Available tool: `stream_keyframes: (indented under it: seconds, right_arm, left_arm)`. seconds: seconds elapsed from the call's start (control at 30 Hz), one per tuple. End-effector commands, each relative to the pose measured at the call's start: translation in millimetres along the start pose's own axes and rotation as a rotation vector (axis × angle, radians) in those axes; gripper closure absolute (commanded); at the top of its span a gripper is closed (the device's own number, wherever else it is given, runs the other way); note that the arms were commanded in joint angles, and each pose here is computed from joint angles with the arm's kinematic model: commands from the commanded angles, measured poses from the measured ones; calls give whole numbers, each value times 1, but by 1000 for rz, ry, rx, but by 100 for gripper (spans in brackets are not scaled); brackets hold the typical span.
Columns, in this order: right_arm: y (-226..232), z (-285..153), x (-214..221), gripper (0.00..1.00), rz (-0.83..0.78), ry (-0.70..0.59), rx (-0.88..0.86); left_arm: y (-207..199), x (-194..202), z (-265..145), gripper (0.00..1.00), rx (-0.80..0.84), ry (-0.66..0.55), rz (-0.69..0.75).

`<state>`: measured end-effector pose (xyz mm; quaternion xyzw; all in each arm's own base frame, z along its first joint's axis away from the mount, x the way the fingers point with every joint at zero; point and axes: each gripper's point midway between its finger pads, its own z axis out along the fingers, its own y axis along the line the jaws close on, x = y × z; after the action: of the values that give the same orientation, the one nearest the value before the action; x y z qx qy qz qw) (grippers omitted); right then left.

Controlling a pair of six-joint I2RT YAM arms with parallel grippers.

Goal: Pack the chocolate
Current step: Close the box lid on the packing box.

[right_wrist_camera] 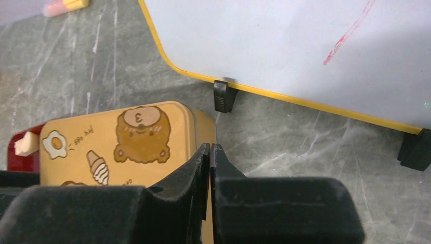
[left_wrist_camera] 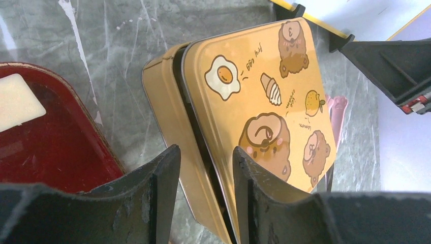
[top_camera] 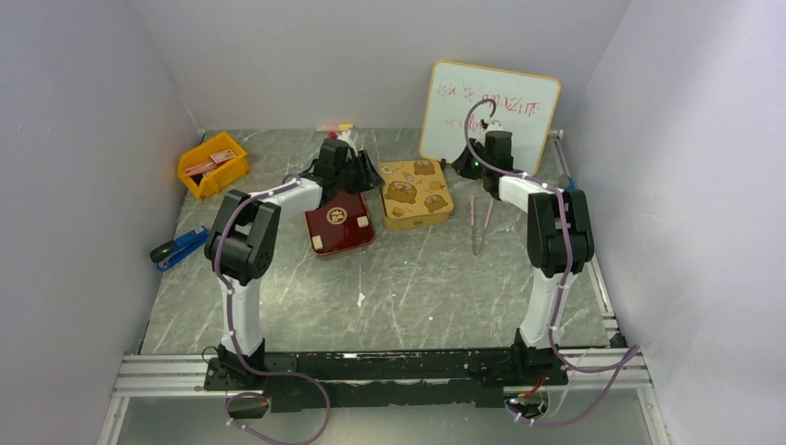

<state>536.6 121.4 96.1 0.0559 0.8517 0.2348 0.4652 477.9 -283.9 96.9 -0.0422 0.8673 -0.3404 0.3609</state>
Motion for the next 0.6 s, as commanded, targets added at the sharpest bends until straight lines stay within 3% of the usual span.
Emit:
stream_keyframes:
  seconds: [0.0,0.2,0.57]
  right_arm:
    - [-9,9,-2,92,-47,10,50]
    - [-8,24,13,92,-58,62,44]
    - [34,37,30,92,-131,113,-15]
  left_arm:
    - [-15,-22,-6,53,40,-65,-1]
    - [-16,-23,-2,53,43,-63,3]
    - [-18,-13,9,53,41,-44,13]
